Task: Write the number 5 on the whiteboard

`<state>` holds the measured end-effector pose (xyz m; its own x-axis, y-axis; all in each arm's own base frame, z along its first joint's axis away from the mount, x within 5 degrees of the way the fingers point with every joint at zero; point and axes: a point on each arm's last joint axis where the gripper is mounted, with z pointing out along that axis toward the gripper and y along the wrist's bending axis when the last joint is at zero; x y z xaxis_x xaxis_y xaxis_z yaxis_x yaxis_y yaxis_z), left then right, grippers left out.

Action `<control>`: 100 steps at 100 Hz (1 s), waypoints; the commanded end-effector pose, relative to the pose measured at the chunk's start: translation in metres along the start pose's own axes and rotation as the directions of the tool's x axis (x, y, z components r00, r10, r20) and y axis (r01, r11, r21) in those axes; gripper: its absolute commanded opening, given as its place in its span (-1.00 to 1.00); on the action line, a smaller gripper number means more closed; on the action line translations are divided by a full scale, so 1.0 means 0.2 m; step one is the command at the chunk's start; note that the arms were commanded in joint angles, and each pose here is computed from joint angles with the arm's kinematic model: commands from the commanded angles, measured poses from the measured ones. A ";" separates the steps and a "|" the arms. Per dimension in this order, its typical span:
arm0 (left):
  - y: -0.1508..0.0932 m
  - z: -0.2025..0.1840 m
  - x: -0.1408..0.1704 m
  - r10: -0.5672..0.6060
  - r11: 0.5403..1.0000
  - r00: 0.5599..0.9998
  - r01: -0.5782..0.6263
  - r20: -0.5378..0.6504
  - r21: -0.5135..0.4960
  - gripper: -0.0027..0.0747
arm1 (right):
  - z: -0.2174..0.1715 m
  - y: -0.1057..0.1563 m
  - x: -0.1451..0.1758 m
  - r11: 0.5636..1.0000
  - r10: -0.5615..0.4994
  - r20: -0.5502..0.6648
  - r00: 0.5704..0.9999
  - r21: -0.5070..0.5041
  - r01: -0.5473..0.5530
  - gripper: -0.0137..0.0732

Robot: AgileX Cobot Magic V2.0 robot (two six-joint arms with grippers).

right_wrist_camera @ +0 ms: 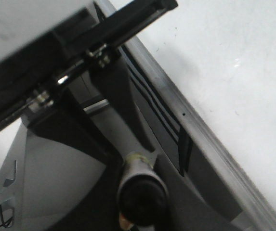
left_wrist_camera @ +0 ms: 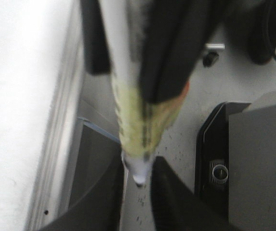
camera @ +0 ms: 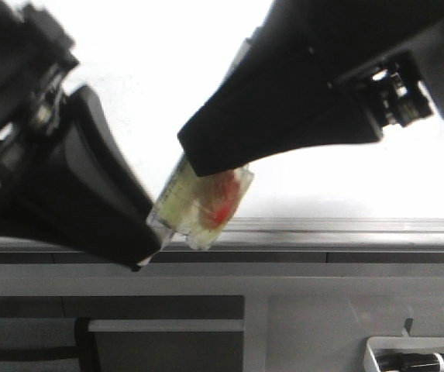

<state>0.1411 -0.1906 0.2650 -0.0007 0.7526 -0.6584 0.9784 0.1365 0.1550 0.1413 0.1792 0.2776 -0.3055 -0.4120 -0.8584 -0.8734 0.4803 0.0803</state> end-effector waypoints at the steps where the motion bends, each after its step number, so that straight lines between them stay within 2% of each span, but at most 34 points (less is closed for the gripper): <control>1: 0.02 -0.13 -0.11 -0.080 0.992 0.985 0.094 0.156 -0.083 0.13 | -0.07 0.02 -0.08 1.000 -0.003 0.085 0.996 0.002 0.003 -0.82; 8: 0.01 -0.19 -0.11 -0.108 0.987 0.976 0.128 0.188 -0.099 0.50 | -0.10 0.02 -0.09 0.999 -0.045 0.100 0.994 0.015 0.044 -0.82; 13: 0.00 -0.24 -0.12 -0.139 0.979 0.967 0.166 0.213 -0.115 0.61 | -0.13 0.02 -0.10 0.996 -0.089 0.108 0.990 0.030 0.087 -0.82; 17: -0.01 -0.29 -0.11 -0.154 0.972 0.960 0.189 0.235 -0.136 0.60 | -0.15 0.03 -0.10 0.994 -0.110 0.119 0.987 0.042 0.106 -0.82; 24: -0.02 -0.38 -0.09 -0.205 0.951 0.938 0.258 0.280 -0.169 0.46 | -0.18 0.03 -0.12 0.989 -0.141 0.148 0.979 0.071 0.132 -0.79; 29: -0.03 -0.44 -0.07 -0.243 0.928 0.913 0.317 0.327 -0.195 0.28 | -0.21 0.02 -0.13 0.985 -0.156 0.179 0.971 0.104 0.139 -0.78; 36: -0.04 -0.52 -0.02 -0.297 0.879 0.855 0.419 0.425 -0.228 0.07 | -0.24 0.00 -0.16 0.978 -0.166 0.224 0.960 0.165 0.130 -0.78; 41: -0.05 -0.57 0.03 -0.334 0.833 0.796 0.500 0.505 -0.237 -0.05 | -0.25 -0.02 -0.18 0.969 -0.173 0.256 0.951 0.219 0.118 -0.78; 49: -0.08 -0.64 0.11 -0.341 0.775 0.724 0.577 0.600 -0.256 -0.23 | -0.26 -0.06 -0.20 0.945 -0.197 0.300 0.933 0.311 0.100 -0.78; 57: -0.12 -0.67 0.19 -0.311 0.747 0.698 0.599 0.646 -0.288 -0.47 | -0.27 -0.09 -0.22 0.920 -0.213 0.332 0.919 0.385 0.074 -0.78; 72: -0.18 -0.68 0.29 -0.296 0.717 0.672 0.626 0.679 -0.306 -0.99 | -0.24 -0.13 -0.23 0.893 -0.222 0.338 0.915 0.447 0.052 -0.78; 100: -0.21 -0.66 0.32 -0.347 0.705 0.625 0.666 0.699 -0.246 -0.98 | -0.16 -0.20 -0.22 0.854 -0.227 0.309 0.923 0.519 0.036 -0.78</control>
<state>0.0703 -0.0641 0.2983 -0.2412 0.0693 -0.9680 0.6579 0.7450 -0.1106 0.1698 0.1561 0.3131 -0.0295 -0.2795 -0.9597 -0.6296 0.7509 -0.1993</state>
